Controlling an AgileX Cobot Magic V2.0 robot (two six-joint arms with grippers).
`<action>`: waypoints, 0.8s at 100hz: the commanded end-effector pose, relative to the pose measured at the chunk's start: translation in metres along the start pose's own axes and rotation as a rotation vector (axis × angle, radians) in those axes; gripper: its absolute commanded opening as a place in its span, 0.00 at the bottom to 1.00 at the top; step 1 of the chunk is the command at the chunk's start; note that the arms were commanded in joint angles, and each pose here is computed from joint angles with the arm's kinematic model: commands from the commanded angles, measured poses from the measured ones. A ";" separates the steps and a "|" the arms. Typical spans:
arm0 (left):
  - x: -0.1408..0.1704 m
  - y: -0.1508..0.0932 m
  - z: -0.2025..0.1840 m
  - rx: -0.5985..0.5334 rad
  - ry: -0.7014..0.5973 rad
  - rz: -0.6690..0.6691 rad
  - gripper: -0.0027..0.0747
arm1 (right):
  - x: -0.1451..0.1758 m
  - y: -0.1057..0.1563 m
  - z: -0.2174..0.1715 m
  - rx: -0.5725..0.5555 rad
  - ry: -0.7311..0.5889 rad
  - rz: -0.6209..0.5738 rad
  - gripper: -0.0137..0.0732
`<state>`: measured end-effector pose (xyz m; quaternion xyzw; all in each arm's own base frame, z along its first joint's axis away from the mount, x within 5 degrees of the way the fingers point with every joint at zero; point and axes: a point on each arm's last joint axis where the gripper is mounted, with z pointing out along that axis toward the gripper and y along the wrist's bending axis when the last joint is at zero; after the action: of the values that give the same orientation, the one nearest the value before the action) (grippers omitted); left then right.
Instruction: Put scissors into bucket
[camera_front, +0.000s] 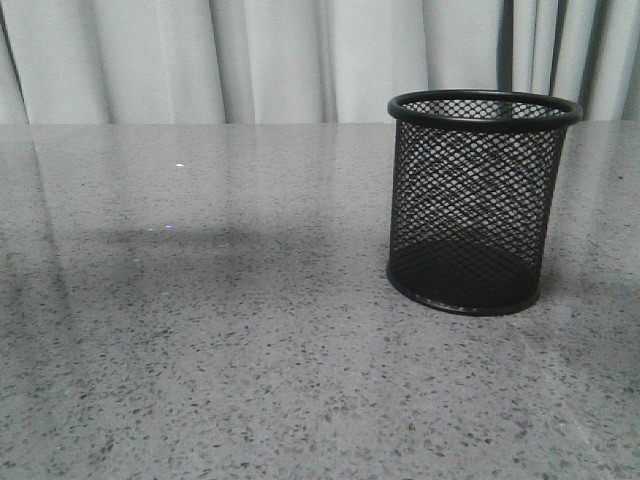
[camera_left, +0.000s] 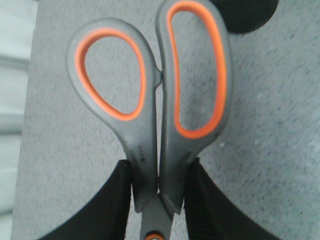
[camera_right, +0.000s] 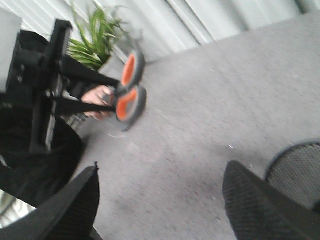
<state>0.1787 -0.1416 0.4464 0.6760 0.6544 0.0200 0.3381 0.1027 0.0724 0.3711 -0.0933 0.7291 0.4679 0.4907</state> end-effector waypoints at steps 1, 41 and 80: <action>-0.019 -0.004 -0.022 -0.081 -0.104 0.001 0.01 | -0.018 0.010 0.002 -0.075 -0.089 0.014 0.70; -0.066 -0.021 -0.028 -0.175 -0.325 0.041 0.01 | -0.056 0.024 0.018 -0.183 -0.019 -0.030 0.70; -0.095 -0.025 -0.007 -0.177 -0.416 0.081 0.01 | -0.064 0.007 0.039 -0.209 0.050 0.019 0.70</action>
<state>0.1445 -0.2242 0.4575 0.6872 0.5628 -0.0302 0.4583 0.1573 0.0837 0.4091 -0.1393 0.7170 0.5190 0.4439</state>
